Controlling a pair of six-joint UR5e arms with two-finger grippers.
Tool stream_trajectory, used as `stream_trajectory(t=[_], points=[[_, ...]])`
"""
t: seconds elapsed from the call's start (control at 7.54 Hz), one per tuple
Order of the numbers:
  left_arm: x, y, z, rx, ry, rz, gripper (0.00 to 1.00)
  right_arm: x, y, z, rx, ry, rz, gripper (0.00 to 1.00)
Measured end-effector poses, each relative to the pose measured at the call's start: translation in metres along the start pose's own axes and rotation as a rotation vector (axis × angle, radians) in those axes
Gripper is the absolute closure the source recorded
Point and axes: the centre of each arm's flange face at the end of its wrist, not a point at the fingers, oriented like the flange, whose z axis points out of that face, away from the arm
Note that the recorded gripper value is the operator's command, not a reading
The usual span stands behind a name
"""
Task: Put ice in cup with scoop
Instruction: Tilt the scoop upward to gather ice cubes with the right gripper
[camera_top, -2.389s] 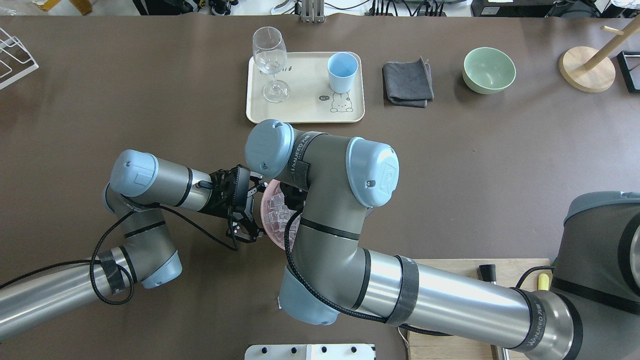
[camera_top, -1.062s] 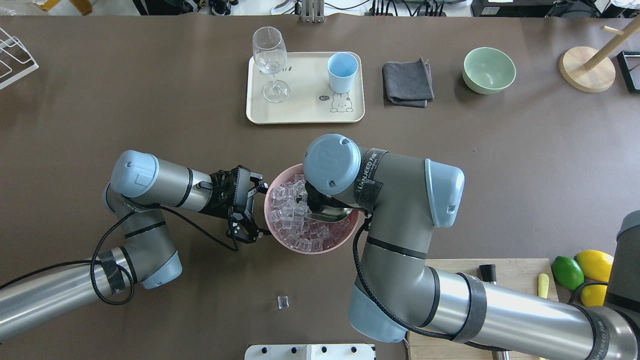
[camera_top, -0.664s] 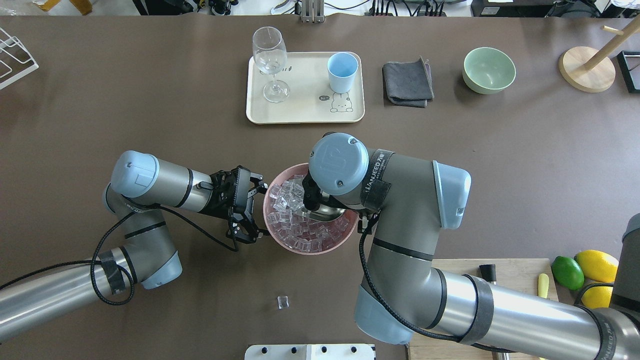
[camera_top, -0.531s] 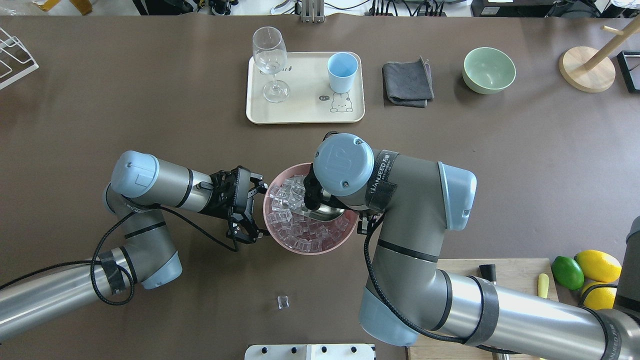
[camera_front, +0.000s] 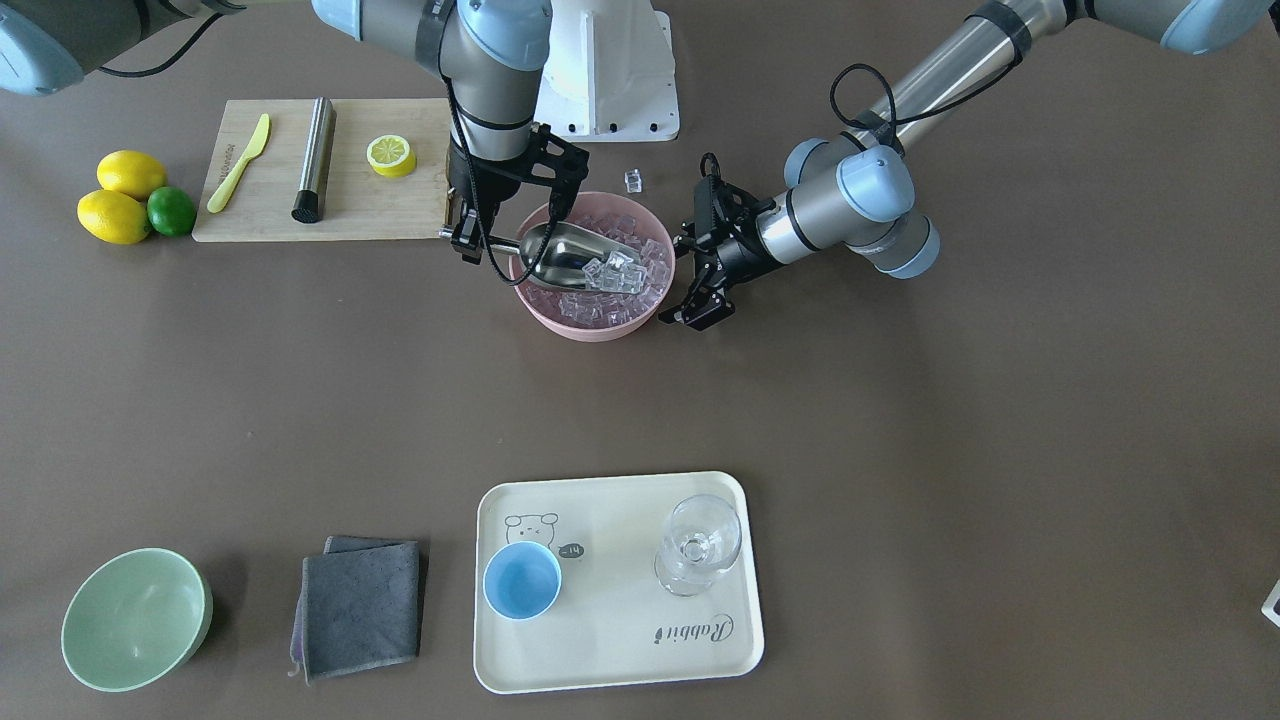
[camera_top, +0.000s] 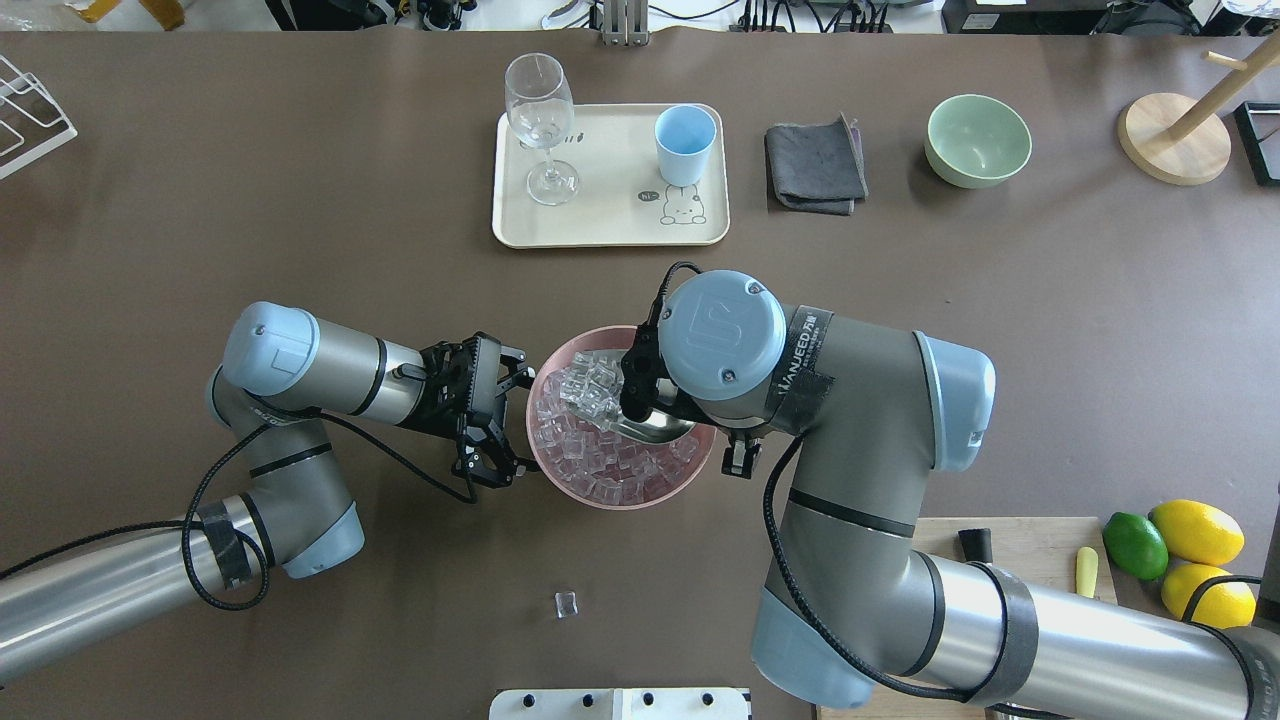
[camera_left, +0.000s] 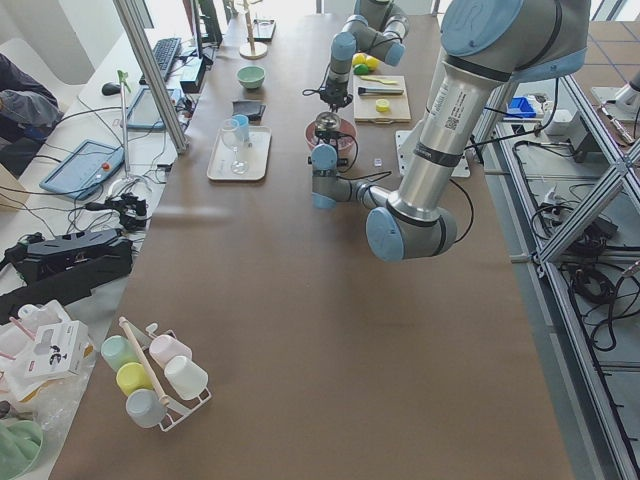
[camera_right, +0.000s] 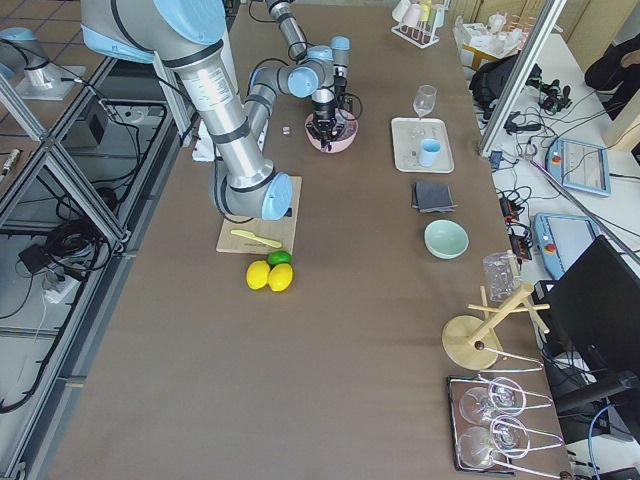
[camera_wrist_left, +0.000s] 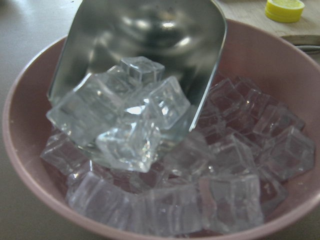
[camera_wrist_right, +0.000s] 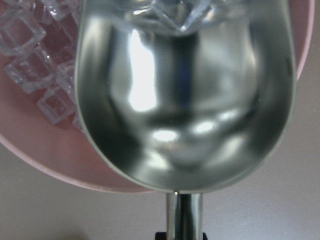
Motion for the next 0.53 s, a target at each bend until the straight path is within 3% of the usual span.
stream_trajectory(t=[0.53], points=[[0.000,0.001,0.000,-0.002,0.000,0.000,0.02,-0.007,0.027,-0.031,0.117,0.006,0.035,1.00]])
